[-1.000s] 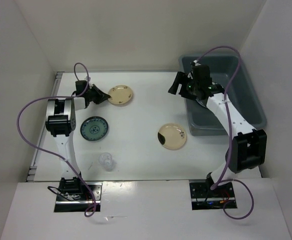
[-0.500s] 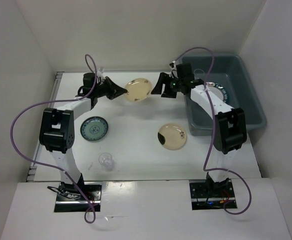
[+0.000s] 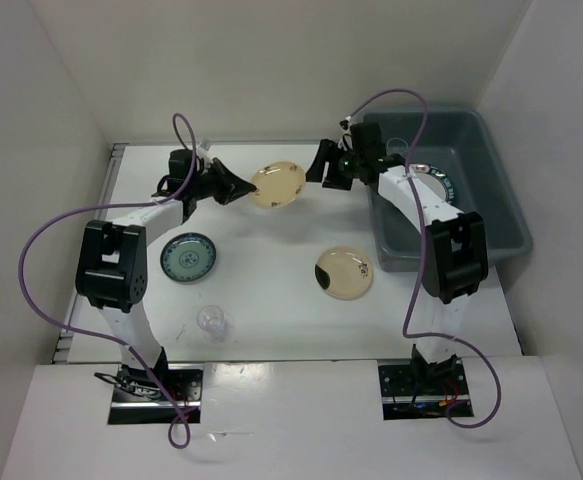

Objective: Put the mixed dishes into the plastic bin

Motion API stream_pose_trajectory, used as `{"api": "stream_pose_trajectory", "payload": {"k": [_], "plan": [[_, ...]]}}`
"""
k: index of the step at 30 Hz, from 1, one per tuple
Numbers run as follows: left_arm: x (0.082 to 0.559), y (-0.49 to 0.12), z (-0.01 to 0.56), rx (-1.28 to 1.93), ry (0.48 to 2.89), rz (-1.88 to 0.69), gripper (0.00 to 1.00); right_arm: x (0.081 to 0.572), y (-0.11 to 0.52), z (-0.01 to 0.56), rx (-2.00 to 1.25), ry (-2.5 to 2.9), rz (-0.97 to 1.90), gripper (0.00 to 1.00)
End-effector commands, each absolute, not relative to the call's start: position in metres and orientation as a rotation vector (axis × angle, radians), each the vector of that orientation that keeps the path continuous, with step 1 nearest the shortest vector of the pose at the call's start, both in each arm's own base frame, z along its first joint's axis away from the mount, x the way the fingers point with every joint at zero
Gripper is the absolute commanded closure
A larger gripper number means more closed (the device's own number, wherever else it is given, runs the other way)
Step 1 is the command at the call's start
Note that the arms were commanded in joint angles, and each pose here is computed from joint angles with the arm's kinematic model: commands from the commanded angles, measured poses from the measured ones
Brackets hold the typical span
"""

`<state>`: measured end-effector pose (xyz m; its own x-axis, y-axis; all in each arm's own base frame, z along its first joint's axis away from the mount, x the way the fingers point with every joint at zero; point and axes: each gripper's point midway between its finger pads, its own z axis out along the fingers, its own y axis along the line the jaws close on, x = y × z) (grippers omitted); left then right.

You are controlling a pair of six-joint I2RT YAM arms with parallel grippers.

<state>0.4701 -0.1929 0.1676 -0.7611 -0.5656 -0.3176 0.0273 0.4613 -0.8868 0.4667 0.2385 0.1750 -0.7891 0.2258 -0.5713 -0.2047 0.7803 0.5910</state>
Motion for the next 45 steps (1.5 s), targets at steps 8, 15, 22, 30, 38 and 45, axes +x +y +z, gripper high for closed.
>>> {"api": "stream_pose_trajectory", "payload": {"k": [8, 15, 22, 30, 38, 45], "plan": [[0.473, -0.175, 0.187, -0.393, 2.078, -1.232, 1.0, 0.471, 0.24, 0.258, -0.057, 2.101, 0.834, 0.28], [0.47, -0.179, 0.191, -0.413, 2.065, -1.292, 1.0, 0.464, 0.262, 0.234, -0.085, 2.171, 0.999, 0.35], [0.472, -0.181, 0.197, -0.424, 2.036, -1.328, 1.0, 0.459, 0.285, 0.218, -0.11, 2.22, 1.117, 0.44], [0.472, -0.182, 0.195, -0.427, 2.039, -1.342, 1.0, 0.458, 0.299, 0.208, -0.141, 2.252, 1.156, 0.78], [0.485, -0.14, 0.199, -0.497, 2.028, -1.112, 0.0, 0.48, 0.252, 0.251, 0.008, 2.175, 0.869, 0.98], [0.457, -0.01, 0.205, -0.682, 2.016, -0.491, 0.0, 0.484, 0.111, 0.302, 0.328, 2.022, 0.565, 0.98]]}}
